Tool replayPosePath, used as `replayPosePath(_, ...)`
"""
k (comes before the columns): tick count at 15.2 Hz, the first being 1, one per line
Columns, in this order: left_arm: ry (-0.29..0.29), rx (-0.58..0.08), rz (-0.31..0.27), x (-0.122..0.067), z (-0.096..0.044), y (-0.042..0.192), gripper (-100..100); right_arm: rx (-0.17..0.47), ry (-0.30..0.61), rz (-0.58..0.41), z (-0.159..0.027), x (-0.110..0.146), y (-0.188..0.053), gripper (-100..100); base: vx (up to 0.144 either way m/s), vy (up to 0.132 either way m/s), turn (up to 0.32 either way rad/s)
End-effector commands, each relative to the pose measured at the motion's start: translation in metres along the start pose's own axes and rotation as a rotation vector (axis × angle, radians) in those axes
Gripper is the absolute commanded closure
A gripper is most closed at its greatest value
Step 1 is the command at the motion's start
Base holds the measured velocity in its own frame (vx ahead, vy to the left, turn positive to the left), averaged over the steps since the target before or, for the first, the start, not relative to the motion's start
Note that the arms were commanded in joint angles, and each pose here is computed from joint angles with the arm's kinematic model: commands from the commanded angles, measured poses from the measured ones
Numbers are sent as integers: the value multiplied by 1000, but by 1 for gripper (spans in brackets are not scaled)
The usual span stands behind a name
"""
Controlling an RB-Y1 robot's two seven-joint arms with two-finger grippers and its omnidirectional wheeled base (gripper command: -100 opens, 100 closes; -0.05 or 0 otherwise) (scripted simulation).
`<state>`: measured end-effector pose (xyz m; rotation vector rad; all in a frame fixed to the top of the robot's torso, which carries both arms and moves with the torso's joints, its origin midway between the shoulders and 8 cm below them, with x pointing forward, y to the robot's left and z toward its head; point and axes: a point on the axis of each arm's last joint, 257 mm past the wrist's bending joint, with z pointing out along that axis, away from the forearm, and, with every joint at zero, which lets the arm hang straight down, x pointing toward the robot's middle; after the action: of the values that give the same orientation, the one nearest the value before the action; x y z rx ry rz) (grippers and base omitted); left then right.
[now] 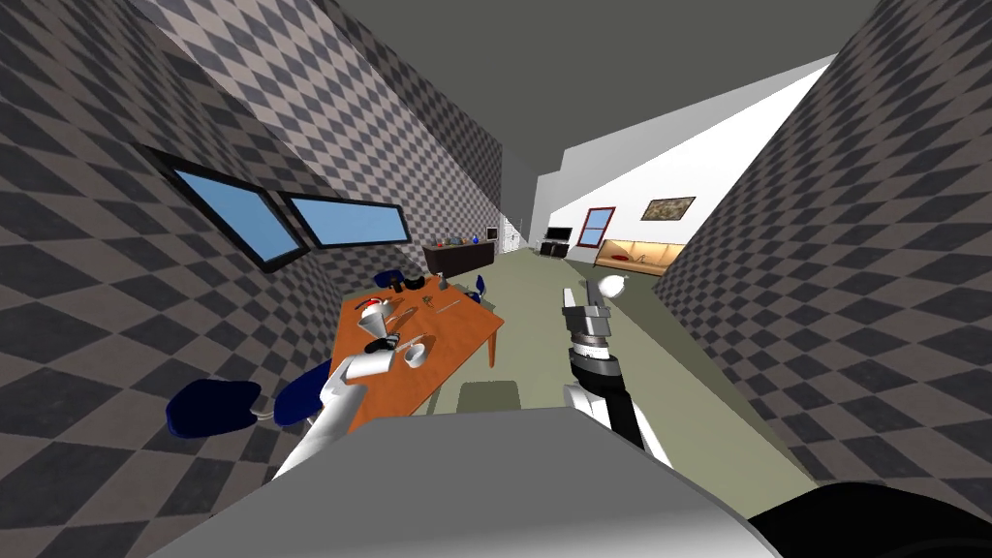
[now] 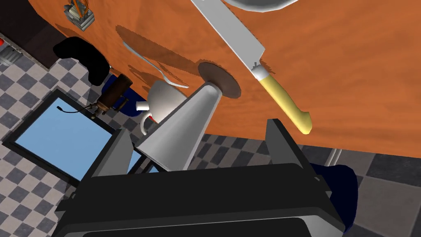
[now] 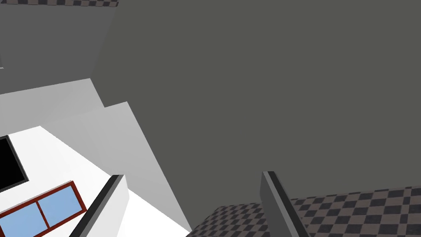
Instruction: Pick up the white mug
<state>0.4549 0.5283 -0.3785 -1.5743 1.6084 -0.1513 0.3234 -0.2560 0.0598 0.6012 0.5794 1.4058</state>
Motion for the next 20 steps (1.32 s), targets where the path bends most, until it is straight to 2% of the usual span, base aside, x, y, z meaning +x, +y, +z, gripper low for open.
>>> replayPosePath(1,12,-59,-2,2,4,13,-100,0,0,0,0,0,0,0,-5,12,-132)
replayPosePath(2,13,-64,-2,2,3,14,-100,0,0,0,0,0,0,0,-3,11,-41)
replayPosePath(3,25,-110,-7,4,8,24,-100,0,0,0,0,0,0,0,-4,10,-108)
replayPosePath(5,30,-133,-7,5,7,30,-100,0,0,0,0,0,0,0,-4,11,-84)
replayPosePath(6,43,-180,-11,8,10,40,-100,0,0,0,0,0,0,0,-5,10,-109)
replayPosePath(8,59,-232,-16,11,12,50,-100,0,0,0,0,0,0,0,-6,13,-140)
replayPosePath(9,67,-260,-16,13,10,58,-100,0,0,0,0,0,0,0,-7,17,-118)
replayPosePath(10,67,-261,-16,13,10,58,-100,0,0,0,0,0,0,0,-4,13,-34)
replayPosePath(11,84,-308,-20,17,11,68,-100,0,0,0,0,0,0,0,-3,12,-91)
replayPosePath(13,103,-358,-24,22,10,78,-100,0,0,0,0,0,0,0,-4,13,-131)
replayPosePath(15,108,-376,-24,23,8,82,-100,0,0,0,0,0,0,0,-4,15,-72)
replayPosePath(16,128,-425,-28,28,6,92,-100,0,0,0,0,0,0,0,-2,10,-71)
replayPosePath(17,129,-427,-28,29,6,92,-100,0,0,0,0,0,0,0,-2,9,-93)
replayPosePath(20,168,-515,-35,39,0,109,-100,0,0,0,0,0,0,0,-4,14,-106)
